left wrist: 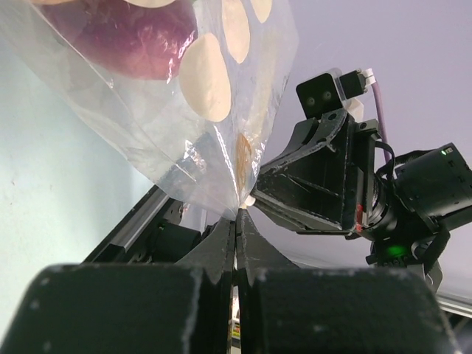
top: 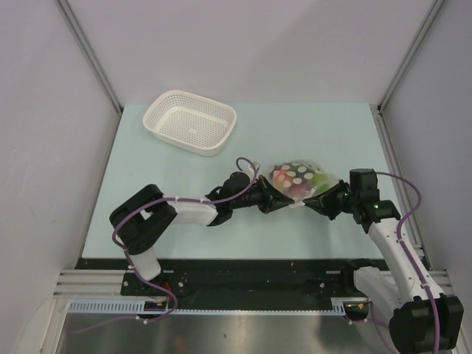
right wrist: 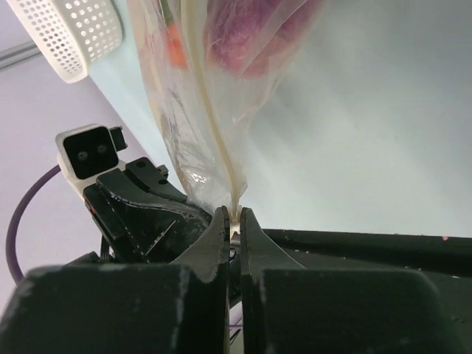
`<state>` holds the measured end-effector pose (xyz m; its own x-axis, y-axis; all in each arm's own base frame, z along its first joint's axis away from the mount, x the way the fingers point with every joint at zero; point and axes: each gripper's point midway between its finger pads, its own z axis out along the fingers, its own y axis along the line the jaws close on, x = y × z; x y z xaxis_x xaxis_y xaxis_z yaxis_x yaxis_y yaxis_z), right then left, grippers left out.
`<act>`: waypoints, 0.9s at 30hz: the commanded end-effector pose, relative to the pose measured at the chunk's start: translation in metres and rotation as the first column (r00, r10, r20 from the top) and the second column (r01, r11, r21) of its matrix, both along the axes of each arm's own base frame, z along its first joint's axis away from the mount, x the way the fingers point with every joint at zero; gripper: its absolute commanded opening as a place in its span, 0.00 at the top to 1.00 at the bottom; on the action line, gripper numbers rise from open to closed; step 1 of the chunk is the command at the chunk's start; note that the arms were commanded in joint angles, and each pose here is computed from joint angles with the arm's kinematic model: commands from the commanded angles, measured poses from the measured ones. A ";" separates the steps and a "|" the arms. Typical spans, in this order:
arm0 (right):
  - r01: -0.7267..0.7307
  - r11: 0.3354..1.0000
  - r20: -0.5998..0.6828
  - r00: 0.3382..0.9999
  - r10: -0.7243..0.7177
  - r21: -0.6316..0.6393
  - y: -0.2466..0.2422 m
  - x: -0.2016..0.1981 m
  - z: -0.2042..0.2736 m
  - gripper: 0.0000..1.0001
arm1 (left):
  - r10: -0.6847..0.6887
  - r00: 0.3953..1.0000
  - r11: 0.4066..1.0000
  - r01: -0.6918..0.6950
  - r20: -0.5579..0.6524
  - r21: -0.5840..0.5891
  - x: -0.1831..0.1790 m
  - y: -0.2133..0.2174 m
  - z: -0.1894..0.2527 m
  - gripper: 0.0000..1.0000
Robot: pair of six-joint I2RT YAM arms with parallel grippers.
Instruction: Open the zip-top bag and remove the fake food
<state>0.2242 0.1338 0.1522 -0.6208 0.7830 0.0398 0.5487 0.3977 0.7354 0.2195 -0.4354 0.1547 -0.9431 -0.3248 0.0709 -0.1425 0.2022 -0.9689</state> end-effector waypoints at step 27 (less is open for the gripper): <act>0.249 0.731 -0.030 0.938 -0.345 -0.635 -0.180 0.029 0.024 1.00 | 0.113 0.993 0.987 -0.109 0.030 -0.123 0.053 0.088 0.049 1.00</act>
<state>0.2590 -0.0080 0.1716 -0.4037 0.8538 -0.3288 0.7401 0.5160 0.4311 0.2660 -0.3591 0.1847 -0.9043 -0.4166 0.0929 -0.1562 0.1206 -0.9803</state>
